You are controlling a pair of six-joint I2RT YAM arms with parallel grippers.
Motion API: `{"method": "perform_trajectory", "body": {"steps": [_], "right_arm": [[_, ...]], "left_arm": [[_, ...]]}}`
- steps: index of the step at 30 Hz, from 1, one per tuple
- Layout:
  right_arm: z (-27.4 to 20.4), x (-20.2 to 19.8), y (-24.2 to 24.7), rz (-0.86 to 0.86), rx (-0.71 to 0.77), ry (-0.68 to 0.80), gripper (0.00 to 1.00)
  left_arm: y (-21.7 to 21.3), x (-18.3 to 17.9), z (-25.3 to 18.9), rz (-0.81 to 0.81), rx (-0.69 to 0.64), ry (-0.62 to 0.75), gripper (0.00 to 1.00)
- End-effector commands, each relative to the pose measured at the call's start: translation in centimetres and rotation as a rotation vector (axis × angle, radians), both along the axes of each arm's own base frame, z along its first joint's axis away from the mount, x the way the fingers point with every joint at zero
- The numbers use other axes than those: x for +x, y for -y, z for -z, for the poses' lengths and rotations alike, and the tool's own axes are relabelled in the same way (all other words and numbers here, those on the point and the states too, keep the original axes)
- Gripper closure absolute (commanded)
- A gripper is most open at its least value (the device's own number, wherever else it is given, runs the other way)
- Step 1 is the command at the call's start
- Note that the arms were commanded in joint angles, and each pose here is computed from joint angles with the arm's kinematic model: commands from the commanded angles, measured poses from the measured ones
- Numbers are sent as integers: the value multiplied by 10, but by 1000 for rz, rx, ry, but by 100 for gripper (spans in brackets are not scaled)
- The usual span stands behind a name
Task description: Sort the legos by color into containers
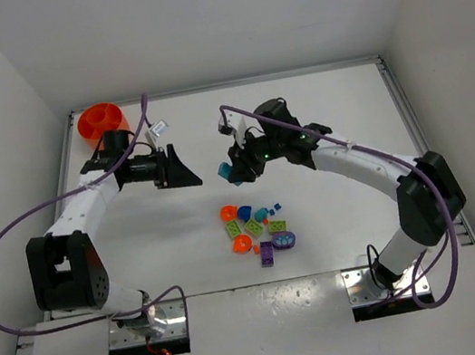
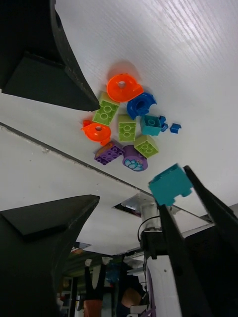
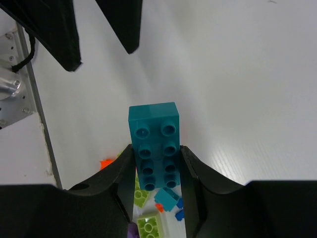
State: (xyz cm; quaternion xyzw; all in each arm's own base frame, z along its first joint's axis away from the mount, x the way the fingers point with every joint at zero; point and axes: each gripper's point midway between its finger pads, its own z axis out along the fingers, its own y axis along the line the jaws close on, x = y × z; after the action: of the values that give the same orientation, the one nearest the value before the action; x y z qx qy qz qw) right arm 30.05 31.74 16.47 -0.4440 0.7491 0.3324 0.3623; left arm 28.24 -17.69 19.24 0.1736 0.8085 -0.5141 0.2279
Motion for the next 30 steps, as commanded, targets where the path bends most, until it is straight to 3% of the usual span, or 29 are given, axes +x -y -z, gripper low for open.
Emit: {"method": "perform_trajectory", "body": {"steps": [1, 10, 22, 30], "right_arm": [[-20, 3, -22, -11, 47, 26, 100], [-20, 3, -42, -26, 40, 31, 100], [-14, -10, -63, -86, 27, 42, 100], [-18, -5, -67, -70, 20, 60, 100]], "left_arm": [[10, 7, -9, 1, -23, 8, 26], [30, 10, 2, 29, -22, -30, 33], [35, 8, -4, 30, -45, -22, 33], [35, 3, 2, 30, -55, -35, 64]]}}
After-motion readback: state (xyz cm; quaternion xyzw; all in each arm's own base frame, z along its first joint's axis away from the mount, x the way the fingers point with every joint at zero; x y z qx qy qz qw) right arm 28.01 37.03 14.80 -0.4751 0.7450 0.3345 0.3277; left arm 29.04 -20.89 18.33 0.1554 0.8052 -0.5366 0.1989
